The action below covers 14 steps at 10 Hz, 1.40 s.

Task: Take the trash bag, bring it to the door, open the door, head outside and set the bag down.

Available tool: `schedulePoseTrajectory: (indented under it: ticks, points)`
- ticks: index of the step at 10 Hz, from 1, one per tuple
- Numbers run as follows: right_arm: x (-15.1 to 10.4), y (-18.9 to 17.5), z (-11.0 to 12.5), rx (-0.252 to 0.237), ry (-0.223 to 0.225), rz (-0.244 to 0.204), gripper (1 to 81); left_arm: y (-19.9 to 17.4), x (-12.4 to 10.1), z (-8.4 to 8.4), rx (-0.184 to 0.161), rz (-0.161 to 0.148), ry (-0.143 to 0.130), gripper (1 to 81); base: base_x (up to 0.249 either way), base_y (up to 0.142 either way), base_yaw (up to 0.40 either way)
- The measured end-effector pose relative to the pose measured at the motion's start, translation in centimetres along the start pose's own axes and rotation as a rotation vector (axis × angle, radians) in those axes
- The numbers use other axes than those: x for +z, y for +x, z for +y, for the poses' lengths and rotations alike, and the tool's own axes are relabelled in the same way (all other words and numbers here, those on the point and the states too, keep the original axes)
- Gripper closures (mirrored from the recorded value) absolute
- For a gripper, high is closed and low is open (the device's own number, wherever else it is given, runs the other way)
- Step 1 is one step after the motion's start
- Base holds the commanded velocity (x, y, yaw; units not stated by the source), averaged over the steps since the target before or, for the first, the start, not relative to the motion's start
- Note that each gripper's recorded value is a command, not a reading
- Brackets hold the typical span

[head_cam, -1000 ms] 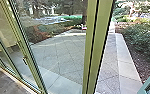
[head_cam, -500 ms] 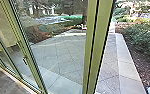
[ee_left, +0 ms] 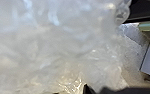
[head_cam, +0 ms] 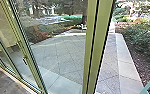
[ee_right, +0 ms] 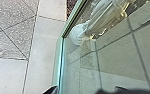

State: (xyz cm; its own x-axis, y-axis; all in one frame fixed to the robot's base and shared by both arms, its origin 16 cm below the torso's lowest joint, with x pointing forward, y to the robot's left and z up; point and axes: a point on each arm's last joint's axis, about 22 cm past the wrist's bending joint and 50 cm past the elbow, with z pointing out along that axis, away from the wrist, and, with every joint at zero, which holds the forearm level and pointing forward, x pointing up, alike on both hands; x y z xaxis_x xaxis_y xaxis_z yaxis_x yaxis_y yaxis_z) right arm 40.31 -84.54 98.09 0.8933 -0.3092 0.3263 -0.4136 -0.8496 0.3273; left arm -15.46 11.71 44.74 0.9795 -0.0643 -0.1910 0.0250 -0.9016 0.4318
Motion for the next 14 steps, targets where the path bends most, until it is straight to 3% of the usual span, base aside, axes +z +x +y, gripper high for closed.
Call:
schedulePoseTrajectory:
  ticks: [2,3,6,8,12,14]
  points:
    - [0.2,-2.0,-3.8,0.051,0.148,-0.080,1.0,0.0,0.0,0.0,0.000,-0.001,0.000,81.1,0.000,0.000,0.000]
    - [0.8,-3.5,-5.3,0.046,0.193,-0.124,1.0,0.0,0.0,0.0,0.000,0.000,0.000,81.1,0.000,0.000,0.000]
    - [4.7,-11.3,-10.1,-0.025,0.285,-0.301,1.0,0.0,0.0,0.0,0.001,0.000,0.000,81.1,0.000,0.000,0.000]
    - [7.6,-17.3,-13.4,-0.085,0.346,-0.393,1.0,0.0,0.0,0.0,0.001,0.000,0.000,81.1,0.000,0.000,0.000]
    - [12.6,-30.4,-19.0,-0.220,0.440,-0.481,1.0,0.0,0.0,0.0,0.001,0.000,0.000,81.1,0.000,0.000,0.000]
    - [13.3,-36.9,-23.4,-0.287,0.530,-0.499,1.0,0.1,0.0,0.0,0.001,0.004,0.001,81.1,0.000,0.000,0.000]
